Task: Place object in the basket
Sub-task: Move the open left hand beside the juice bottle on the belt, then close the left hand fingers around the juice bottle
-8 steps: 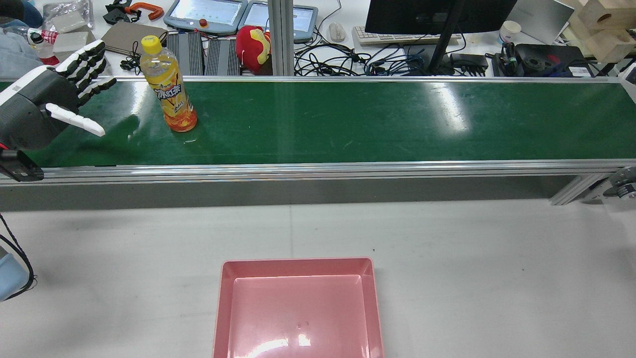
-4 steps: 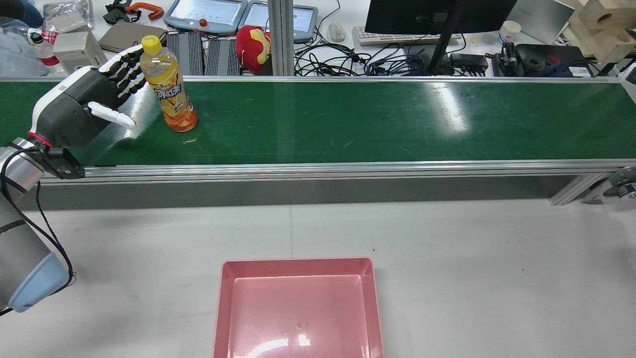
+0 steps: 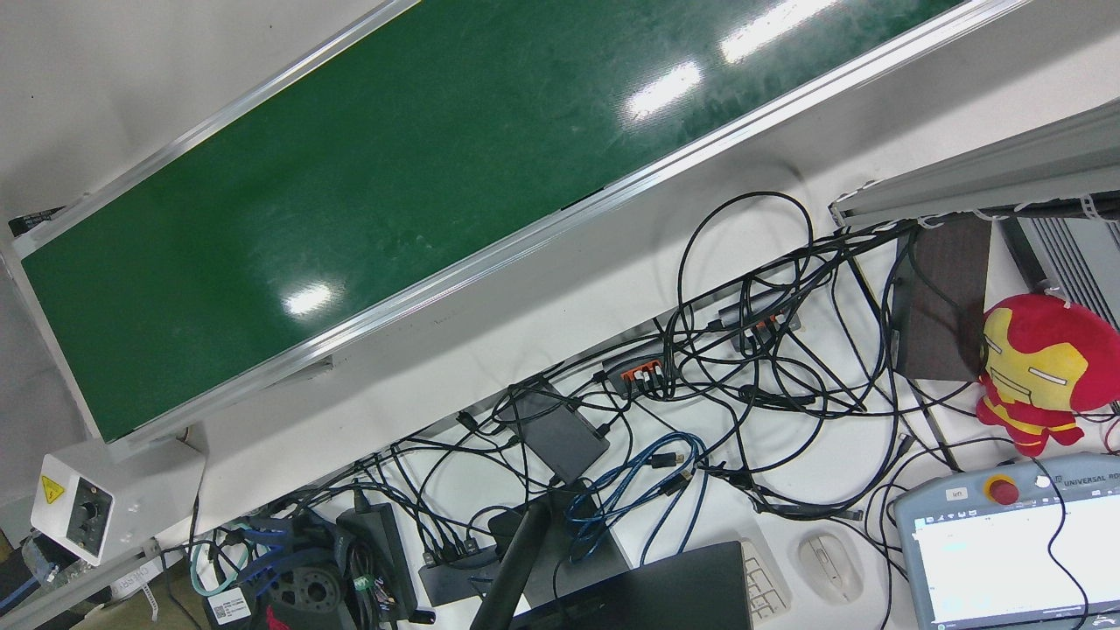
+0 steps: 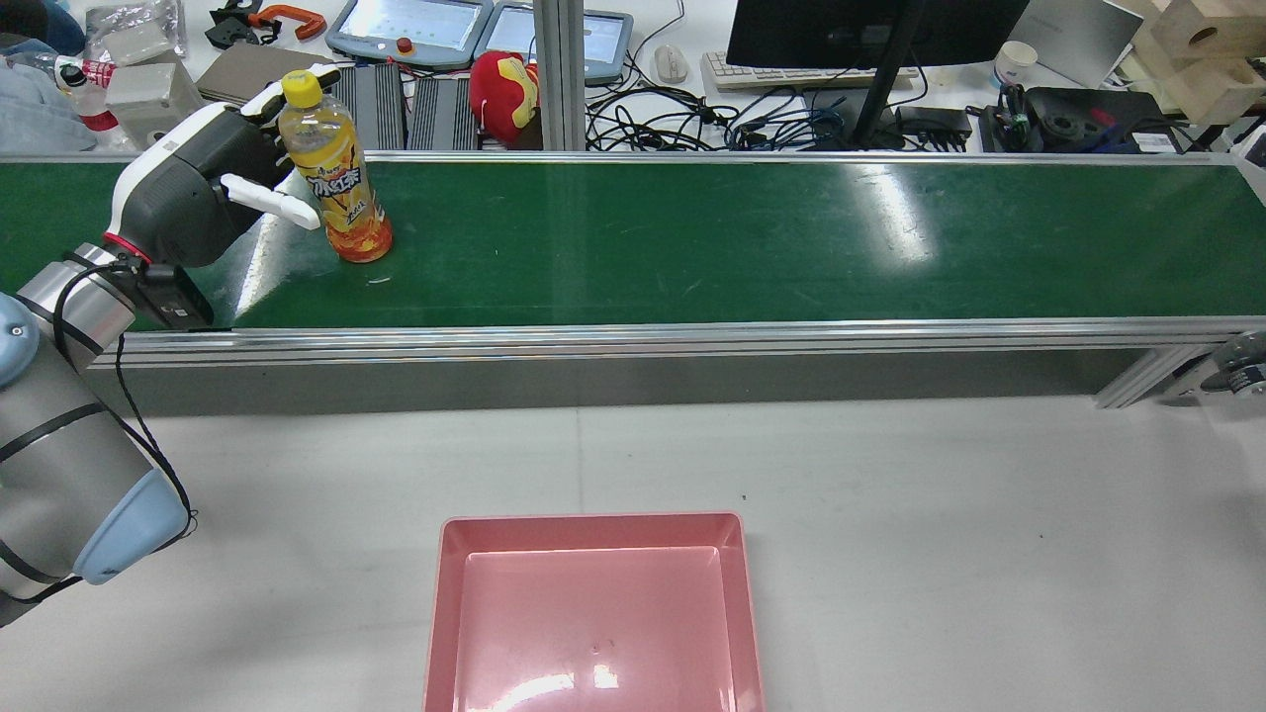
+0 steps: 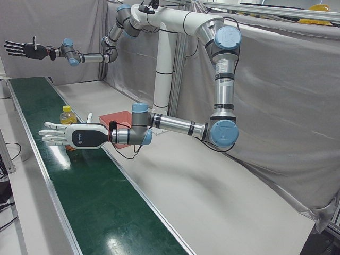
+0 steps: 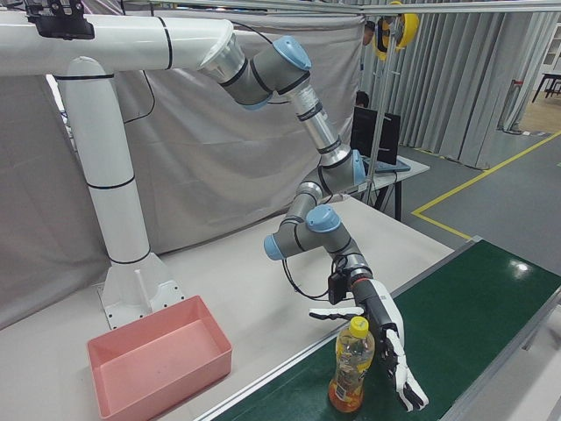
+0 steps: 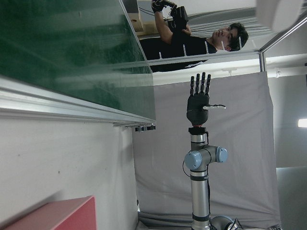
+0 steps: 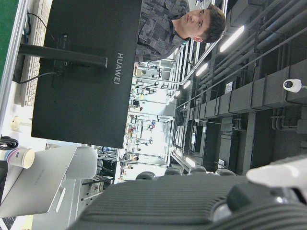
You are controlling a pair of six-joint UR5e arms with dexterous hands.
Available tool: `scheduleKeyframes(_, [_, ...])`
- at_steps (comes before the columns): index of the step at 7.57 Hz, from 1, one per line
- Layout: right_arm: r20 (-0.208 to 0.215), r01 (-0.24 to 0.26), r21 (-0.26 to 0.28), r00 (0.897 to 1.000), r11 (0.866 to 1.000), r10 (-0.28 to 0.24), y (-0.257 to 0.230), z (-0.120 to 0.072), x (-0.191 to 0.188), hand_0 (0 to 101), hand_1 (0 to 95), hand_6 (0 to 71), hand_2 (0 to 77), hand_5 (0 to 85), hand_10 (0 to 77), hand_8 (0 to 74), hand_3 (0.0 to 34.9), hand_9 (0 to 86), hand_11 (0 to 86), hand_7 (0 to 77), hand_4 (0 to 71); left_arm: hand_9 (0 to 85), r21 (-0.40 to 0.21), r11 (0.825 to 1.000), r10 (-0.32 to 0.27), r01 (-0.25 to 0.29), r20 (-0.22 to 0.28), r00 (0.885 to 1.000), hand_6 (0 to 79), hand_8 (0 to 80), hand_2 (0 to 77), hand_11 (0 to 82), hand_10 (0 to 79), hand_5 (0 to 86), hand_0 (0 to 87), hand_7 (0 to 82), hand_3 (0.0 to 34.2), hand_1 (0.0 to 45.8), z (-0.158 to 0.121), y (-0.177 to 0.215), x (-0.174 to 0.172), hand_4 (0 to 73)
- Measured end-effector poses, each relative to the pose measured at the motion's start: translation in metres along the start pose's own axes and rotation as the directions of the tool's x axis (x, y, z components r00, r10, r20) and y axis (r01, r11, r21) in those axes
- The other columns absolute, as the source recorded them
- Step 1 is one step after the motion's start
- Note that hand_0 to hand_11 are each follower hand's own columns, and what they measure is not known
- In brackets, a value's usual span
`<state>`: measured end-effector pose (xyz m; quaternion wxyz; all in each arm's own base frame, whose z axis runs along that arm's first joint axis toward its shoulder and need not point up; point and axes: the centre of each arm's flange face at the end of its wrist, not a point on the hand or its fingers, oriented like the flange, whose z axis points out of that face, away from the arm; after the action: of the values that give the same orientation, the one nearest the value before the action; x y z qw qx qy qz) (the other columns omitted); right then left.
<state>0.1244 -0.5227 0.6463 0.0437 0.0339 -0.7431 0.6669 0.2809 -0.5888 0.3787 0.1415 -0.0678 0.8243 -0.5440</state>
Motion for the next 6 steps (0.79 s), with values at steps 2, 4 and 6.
scheduleKeyframes(2, [0.000, 0.000, -0.001, 1.000, 1.000, 0.000, 0.001, 0.000, 0.000, 0, 0.0, 0.0, 0.0, 0.0, 0.0, 0.0, 0.2, 0.0, 0.0, 0.5, 0.0, 1.1, -0.005, 1.000, -0.001, 0.001, -0.001, 1.000, 0.0, 0.0, 0.0, 4.9, 1.6, 18.0, 62.4, 0.5, 0.2, 10.9, 0.017, 0.006, -0.005, 4.9])
scheduleKeyframes(4, [0.000, 0.000, -0.001, 1.000, 1.000, 0.000, 0.001, 0.000, 0.000, 0, 0.0, 0.0, 0.0, 0.0, 0.0, 0.0, 0.2, 0.0, 0.0, 0.5, 0.0, 1.1, -0.014, 1.000, -0.005, 0.005, -0.003, 1.000, 0.0, 0.0, 0.0, 4.9, 1.6, 18.5, 61.4, 1.1, 0.3, 10.9, 0.025, 0.014, -0.006, 4.9])
scheduleKeyframes(6, [0.000, 0.000, -0.002, 1.000, 1.000, 0.000, 0.001, 0.000, 0.000, 0, 0.0, 0.0, 0.5, 0.0, 0.0, 0.0, 0.2, 0.0, 0.0, 0.5, 0.0, 1.1, -0.004, 1.000, -0.002, 0.002, 0.001, 1.000, 0.0, 4.4, 0.0, 14.7, 9.3, 35.5, 61.4, 5.4, 0.1, 14.2, 0.030, 0.022, -0.006, 12.5])
